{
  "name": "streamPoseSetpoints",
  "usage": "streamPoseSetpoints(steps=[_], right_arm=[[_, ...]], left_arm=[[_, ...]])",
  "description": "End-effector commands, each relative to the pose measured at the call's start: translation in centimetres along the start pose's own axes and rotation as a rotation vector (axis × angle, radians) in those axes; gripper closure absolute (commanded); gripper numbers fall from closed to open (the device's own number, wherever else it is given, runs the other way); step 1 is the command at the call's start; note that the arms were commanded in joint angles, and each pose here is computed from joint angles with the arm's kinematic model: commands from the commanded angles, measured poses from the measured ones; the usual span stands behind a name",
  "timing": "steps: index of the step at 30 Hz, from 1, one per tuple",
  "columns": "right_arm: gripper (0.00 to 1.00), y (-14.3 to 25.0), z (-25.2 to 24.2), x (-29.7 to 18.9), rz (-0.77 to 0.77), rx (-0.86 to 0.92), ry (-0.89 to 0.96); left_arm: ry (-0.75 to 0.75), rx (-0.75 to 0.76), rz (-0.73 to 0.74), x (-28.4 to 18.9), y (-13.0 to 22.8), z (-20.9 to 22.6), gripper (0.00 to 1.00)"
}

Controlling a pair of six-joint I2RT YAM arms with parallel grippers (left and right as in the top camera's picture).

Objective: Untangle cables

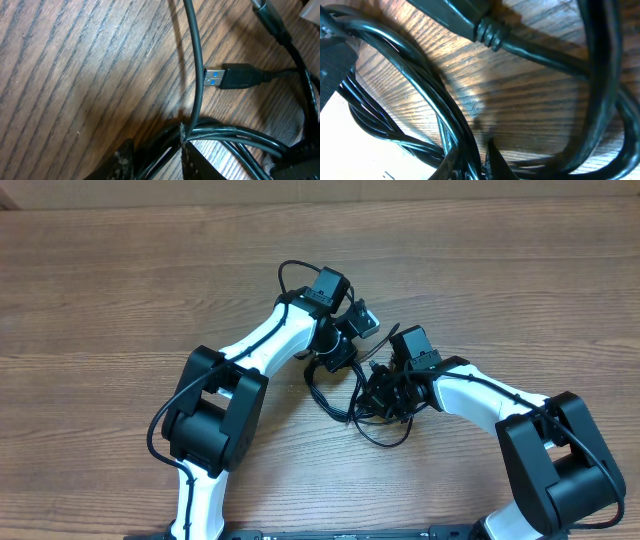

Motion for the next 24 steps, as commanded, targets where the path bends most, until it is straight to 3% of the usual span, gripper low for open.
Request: streamPoseSetpoints(steps=[1,12,19,22,24], right_arm=[[0.89,-0.2,-0.6,0.5,-0.013,0.003,0.022],[0.89,-0.2,-0.6,0.5,-0.013,0.003,0.022],[0.90,-0.2,-0.6,0.5,-0.014,0.002,0.022],[0.92,-0.2,-0.6,0.5,-0.014,-0.002,0.022],[0.93,-0.2,-0.6,0.5,-0.014,-0.001,0.022]], left_arm=[[-0.005,0.017,0.019,0.6,0.5,-0.1,0.69],[0.004,0.014,0.031,2.1,1.2,-0.2,0.71],[-0.001,0.018,0.019,2.1,0.9,0.0,0.83],[-0.009,-0.006,0.007,2.0,0.6,0.2,0.95],[-0.018,-0.039,-0.001,1.7,0.4,0.6,0.96]])
Point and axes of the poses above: each gripper's point midway between its finger pads, its own x axis out along the fingers, its own z axis along the line the jaws close on, y = z × x, the point moved 1 cm from there along -x, back along the fingers, and after that the axes turned 13 degrees about x, right-handed, at the moved point
